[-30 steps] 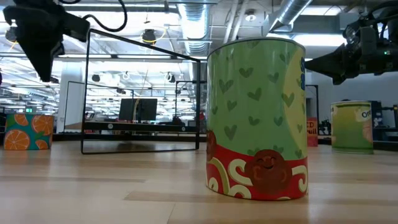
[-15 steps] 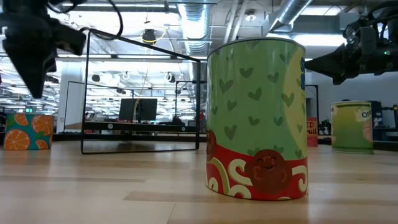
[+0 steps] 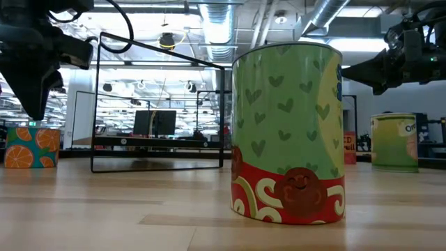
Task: Pick and place cans onto a shelf
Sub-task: Put the small canned oranges on the shelf
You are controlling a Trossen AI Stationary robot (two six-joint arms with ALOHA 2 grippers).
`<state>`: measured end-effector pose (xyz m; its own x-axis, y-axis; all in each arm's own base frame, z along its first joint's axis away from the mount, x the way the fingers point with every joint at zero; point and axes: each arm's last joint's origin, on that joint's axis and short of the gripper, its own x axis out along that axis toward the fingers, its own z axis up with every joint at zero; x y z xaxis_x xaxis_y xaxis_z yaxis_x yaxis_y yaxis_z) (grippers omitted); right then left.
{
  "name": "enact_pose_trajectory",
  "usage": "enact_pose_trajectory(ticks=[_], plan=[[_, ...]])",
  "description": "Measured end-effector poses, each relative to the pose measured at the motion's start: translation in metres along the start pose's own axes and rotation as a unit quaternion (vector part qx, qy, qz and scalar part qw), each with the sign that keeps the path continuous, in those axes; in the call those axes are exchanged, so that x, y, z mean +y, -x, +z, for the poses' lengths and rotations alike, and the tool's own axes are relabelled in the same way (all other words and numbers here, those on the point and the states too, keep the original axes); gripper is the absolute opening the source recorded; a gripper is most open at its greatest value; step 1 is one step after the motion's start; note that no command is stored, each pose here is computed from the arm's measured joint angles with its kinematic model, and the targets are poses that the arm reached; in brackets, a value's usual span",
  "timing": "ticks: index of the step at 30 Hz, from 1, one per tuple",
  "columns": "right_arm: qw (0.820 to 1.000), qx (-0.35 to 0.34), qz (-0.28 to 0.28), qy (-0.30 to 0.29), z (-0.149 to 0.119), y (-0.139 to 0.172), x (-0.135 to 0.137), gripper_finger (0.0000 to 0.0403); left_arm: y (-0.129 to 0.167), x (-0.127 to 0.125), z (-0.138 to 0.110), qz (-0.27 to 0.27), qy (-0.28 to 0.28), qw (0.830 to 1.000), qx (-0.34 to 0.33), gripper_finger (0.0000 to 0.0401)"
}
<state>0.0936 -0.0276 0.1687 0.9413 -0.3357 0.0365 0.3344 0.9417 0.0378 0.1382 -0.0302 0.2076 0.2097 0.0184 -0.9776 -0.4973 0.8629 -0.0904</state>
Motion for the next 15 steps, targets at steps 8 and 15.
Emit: enact_pose_trajectory(ticks=[8,15], plan=[[1.0,0.0,0.0,0.0,0.0,0.0,0.0,0.0037,0.0,-0.004,0.0,0.005,-0.014,1.0,-0.022,0.0126],[1.0,0.0,0.0,0.0,0.0,0.0,0.0,0.0037,-0.009,-0.01,-0.002,0.027,-0.041,0.999,0.005,0.0126]])
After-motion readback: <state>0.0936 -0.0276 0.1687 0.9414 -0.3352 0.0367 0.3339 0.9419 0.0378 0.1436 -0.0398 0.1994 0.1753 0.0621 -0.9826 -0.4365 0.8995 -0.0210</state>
